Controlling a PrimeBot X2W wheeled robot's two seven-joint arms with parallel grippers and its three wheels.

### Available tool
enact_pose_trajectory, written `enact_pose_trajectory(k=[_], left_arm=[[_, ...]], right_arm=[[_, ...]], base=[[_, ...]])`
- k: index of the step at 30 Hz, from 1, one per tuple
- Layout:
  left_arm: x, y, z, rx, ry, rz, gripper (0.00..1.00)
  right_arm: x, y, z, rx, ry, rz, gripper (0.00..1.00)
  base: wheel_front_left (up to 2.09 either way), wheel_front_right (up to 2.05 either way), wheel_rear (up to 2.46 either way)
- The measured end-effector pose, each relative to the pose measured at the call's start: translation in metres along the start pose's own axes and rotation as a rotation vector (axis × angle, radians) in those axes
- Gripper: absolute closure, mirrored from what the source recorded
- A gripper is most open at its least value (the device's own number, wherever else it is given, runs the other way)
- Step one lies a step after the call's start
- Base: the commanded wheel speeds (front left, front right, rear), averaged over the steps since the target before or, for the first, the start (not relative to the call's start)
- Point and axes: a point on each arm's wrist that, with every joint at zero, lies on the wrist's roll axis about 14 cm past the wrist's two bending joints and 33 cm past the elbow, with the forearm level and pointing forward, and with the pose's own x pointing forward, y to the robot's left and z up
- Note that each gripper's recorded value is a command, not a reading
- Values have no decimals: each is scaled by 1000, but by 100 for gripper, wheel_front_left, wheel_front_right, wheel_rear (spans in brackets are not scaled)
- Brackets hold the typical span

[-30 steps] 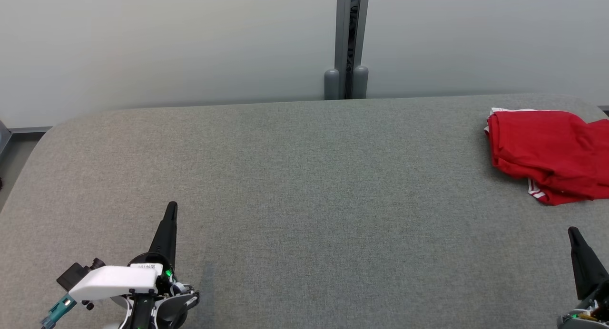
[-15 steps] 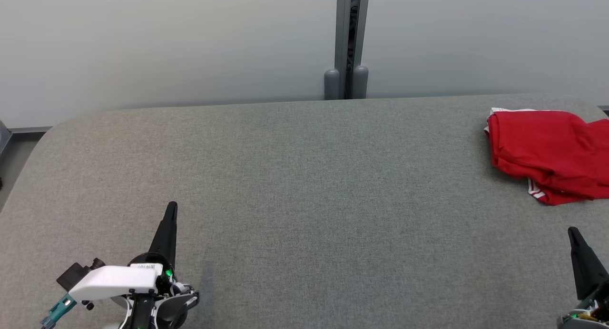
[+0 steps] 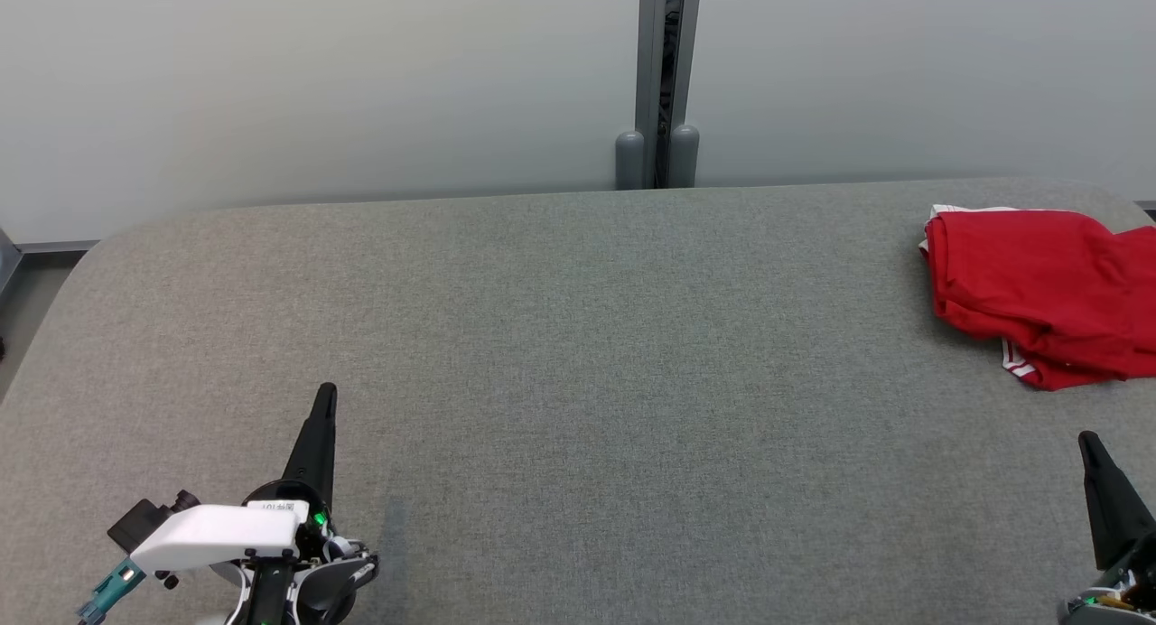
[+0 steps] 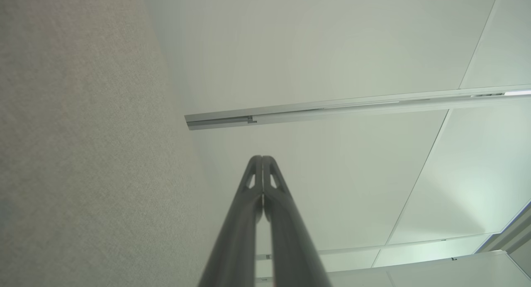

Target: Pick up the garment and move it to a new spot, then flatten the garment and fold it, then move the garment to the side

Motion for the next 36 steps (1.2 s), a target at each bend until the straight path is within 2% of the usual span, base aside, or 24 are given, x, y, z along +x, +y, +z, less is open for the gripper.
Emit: enact_pose_trajectory(k=[36], left_arm=[[0,0,0,0,0,-1,100]], right_arm=[[0,0,0,-1,2,0,100]], base=[[0,0,0]])
